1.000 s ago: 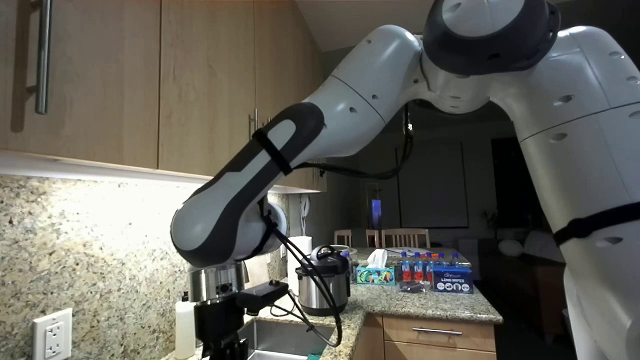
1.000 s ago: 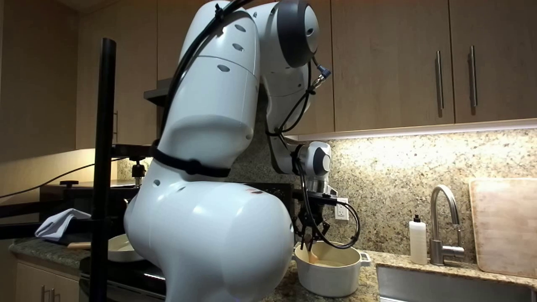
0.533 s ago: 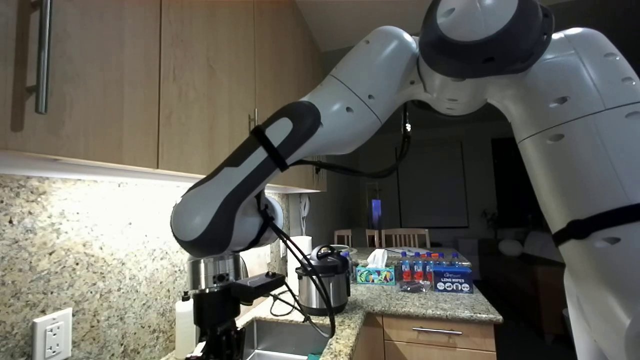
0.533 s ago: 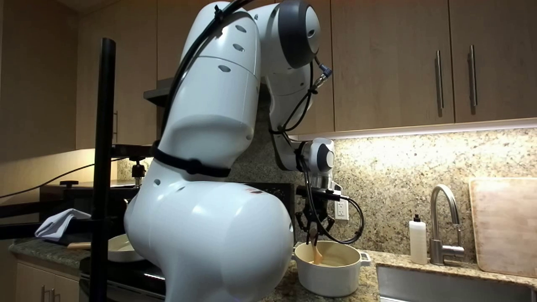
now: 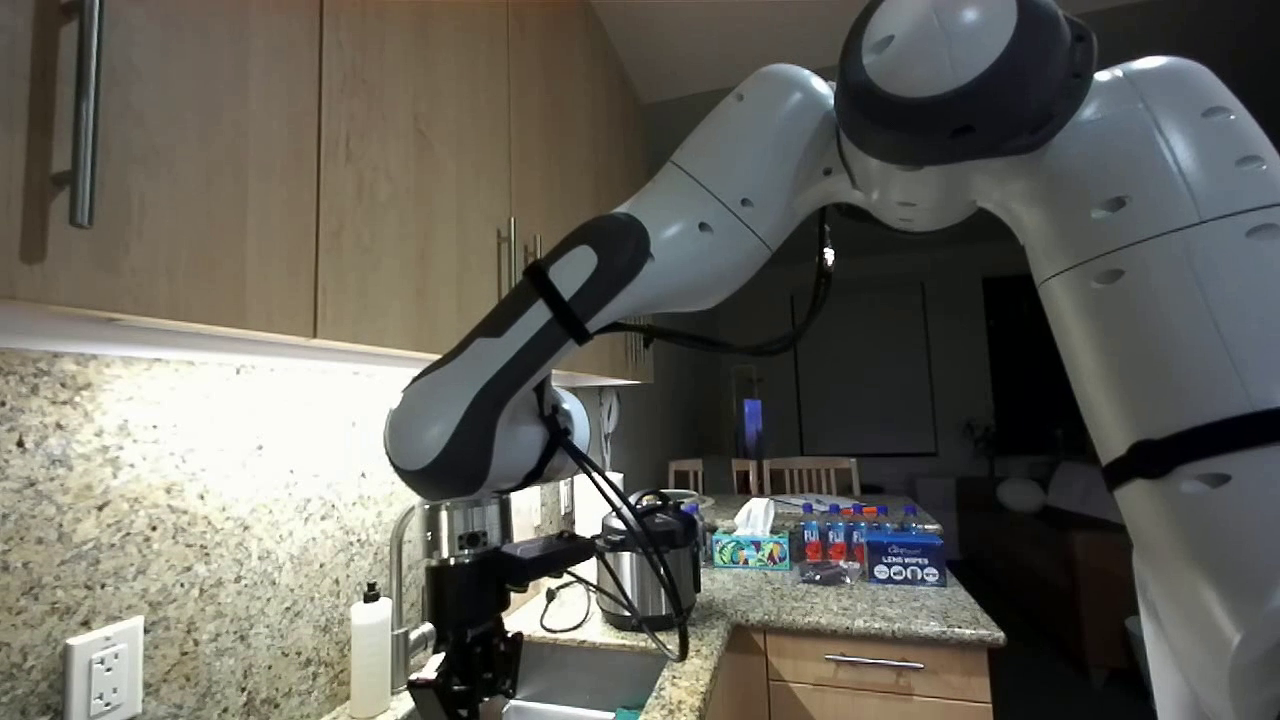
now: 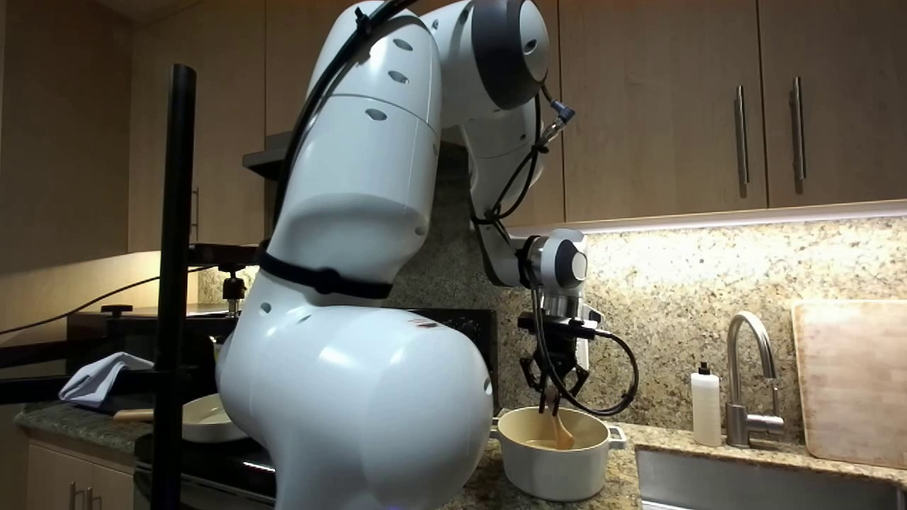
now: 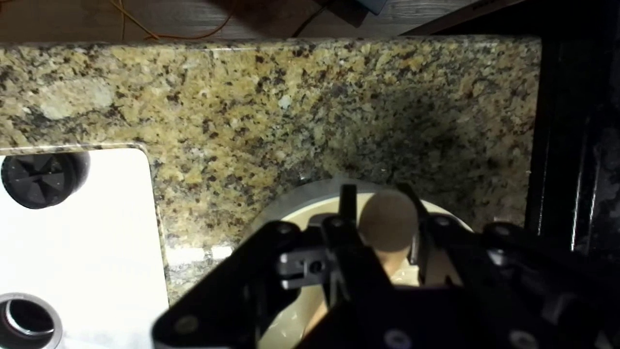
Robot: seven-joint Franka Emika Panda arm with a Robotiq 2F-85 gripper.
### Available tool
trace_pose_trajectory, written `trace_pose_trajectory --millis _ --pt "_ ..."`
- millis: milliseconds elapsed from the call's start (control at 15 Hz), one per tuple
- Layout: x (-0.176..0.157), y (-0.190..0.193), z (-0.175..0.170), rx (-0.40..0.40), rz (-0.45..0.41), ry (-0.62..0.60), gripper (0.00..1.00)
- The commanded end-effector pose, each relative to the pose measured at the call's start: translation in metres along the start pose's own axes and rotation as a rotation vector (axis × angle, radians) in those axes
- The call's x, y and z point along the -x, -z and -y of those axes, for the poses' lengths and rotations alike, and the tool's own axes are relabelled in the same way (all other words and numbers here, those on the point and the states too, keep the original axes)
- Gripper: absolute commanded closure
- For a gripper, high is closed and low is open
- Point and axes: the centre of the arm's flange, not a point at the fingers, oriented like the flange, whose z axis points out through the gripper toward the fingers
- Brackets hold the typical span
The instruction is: Pick up the cooking stick and stir in the pot
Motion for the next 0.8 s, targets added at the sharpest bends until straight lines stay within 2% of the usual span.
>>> trace_pose_trajectory --millis 0,400,733 --pt "0.033 -0.002 0.013 0.029 -0.053 -0.043 0.94" --pt "0.067 -0.005 0.038 0.099 -0.119 -0.043 0.94" --pt "0.058 0.002 0.051 0.104 -0.102 0.017 0.94"
